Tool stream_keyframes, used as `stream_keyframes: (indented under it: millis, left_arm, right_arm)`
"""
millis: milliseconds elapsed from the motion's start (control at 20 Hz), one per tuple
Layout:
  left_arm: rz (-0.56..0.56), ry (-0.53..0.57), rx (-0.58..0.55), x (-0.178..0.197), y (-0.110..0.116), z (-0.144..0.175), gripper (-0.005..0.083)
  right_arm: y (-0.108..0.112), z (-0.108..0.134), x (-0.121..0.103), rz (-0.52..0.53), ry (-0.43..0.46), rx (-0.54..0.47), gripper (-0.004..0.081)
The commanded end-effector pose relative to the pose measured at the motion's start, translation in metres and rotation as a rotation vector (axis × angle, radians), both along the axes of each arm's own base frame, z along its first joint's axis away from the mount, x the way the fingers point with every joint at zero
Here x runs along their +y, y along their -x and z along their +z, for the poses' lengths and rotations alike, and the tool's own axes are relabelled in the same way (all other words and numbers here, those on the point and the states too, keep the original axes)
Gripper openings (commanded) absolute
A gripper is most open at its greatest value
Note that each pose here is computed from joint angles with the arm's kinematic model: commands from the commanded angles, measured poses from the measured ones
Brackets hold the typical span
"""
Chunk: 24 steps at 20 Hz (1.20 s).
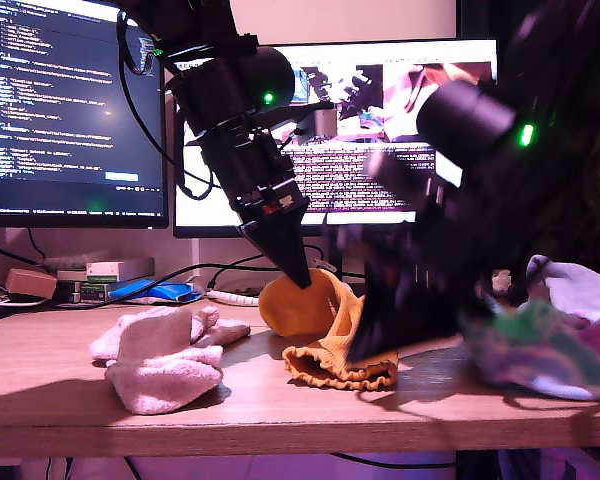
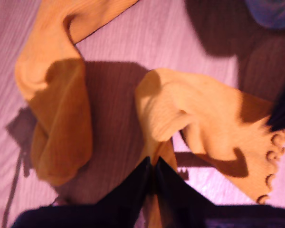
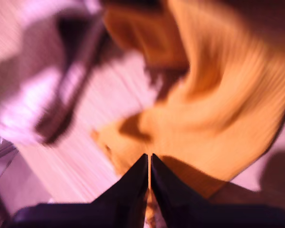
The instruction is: Pair up the socks based on colour and pattern, by placing them on top of one another
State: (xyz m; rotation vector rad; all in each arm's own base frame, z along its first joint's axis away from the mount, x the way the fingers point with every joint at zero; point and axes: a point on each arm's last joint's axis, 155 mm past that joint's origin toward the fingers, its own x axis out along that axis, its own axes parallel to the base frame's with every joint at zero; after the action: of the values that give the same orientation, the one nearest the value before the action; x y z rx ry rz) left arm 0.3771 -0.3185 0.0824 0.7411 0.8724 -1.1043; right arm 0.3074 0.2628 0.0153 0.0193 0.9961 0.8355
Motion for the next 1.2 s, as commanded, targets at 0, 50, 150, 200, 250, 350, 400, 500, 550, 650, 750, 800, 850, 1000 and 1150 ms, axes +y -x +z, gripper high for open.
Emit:
stream_keyframes:
  millis: [0,50,150,200,250,350,400,500,550,650,750,800,850,1000,1150]
  left_arm:
    - [-0.003,0.011,-0.013,0.0,-0.003,0.002,-0.0024]
    - [0.0,0.015,-0.019,0.0,-0.005,0.003,-0.0024]
    - [0.009,0.028,-0.038,0.001,-0.012,0.006,-0.0024]
    - [0.0,0.031,-0.055,0.002,-0.016,0.007,-0.0024]
    - [-0.014,0.033,-0.073,0.002,-0.019,0.008,-0.0024]
    - [-0.019,0.05,-0.093,0.001,-0.027,0.007,-0.0024]
    - [-0.019,0.064,-0.09,0.001,-0.03,0.006,-0.0024]
    - [-0.023,0.077,-0.069,-0.001,-0.032,-0.006,-0.0024]
    - [-0.023,0.071,-0.06,-0.002,-0.033,-0.014,-0.0024]
    - [-0.036,0.069,-0.057,-0.005,-0.036,-0.026,-0.0024]
    - [-0.05,0.083,-0.06,-0.009,-0.038,-0.032,-0.0024]
    - [-0.055,0.088,-0.045,-0.011,-0.036,-0.036,-0.0024]
    - [-0.055,0.083,-0.031,-0.009,-0.033,-0.038,-0.0024]
    - [-0.031,0.024,-0.027,0.006,-0.033,-0.038,-0.0023]
    - [0.019,-0.055,-0.018,0.03,-0.038,-0.031,0.0014]
  right_arm:
    - [0.016,-0.021,-0.006,0.004,0.046,0.071,-0.0012]
    - [0.021,-0.025,-0.008,0.006,0.059,0.096,-0.0012]
    - [0.029,-0.029,-0.011,0.011,0.078,0.13,-0.0012]
    - [0.034,-0.032,-0.013,0.011,0.091,0.151,-0.0012]
    - [0.039,-0.035,-0.016,0.012,0.106,0.175,-0.0012]
    - [0.051,-0.04,-0.023,0.035,0.142,0.213,-0.0012]
    - [0.056,-0.043,-0.026,0.04,0.156,0.234,-0.0012]
    - [0.065,-0.046,-0.031,0.054,0.181,0.264,-0.0012]
    - [0.069,-0.048,-0.034,0.056,0.191,0.282,-0.0012]
    - [0.078,-0.048,-0.034,0.071,0.187,0.317,-0.0012]
    - [0.081,-0.046,-0.032,0.081,0.174,0.329,-0.0012]
    - [0.081,-0.046,-0.032,0.082,0.174,0.329,-0.0012]
    - [0.081,-0.046,-0.032,0.082,0.174,0.328,-0.0012]
    - [0.078,-0.046,-0.03,0.082,0.168,0.318,-0.0012]
    - [0.079,-0.045,-0.03,0.084,0.163,0.319,-0.0012]
